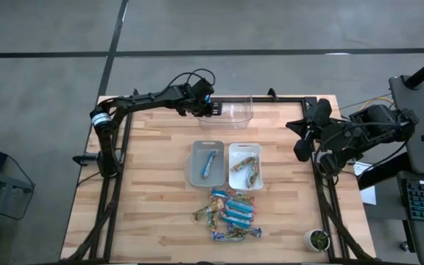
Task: Pick and place Granola Bars by type
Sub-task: Put the blue granola bar into the transparent bin
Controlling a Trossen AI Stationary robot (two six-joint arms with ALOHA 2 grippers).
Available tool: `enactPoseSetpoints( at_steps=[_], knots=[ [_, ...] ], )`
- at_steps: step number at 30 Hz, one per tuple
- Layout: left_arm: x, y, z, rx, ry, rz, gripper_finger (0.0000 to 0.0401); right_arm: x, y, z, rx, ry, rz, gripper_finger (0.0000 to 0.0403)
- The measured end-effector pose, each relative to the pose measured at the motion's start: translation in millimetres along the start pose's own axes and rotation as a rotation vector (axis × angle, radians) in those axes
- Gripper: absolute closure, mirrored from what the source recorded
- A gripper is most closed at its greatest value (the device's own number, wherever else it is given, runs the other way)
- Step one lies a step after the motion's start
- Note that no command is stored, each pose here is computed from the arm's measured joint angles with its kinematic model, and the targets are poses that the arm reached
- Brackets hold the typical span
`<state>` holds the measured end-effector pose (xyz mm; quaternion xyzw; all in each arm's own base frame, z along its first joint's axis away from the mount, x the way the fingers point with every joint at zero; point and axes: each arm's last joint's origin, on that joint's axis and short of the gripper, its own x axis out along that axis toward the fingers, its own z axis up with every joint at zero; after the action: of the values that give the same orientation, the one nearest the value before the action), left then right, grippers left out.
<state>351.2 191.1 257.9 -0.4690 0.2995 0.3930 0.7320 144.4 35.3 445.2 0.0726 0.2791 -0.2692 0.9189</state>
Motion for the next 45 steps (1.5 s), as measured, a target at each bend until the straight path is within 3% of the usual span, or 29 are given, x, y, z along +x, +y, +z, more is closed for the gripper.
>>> enactPoseSetpoints(
  at_steps=[38,45],
  knots=[
    [-0.6,-1.2,0.4,0.102,0.005,-0.021,0.0347,0.3,0.2,-0.3,-0.002,0.001,0.0,0.0394],
    [-0.6,-0.4,1.4,0.089,0.004,-0.019,0.0296,0.3,0.2,-0.3,-0.002,0.001,0.0,0.0394]
  ],
)
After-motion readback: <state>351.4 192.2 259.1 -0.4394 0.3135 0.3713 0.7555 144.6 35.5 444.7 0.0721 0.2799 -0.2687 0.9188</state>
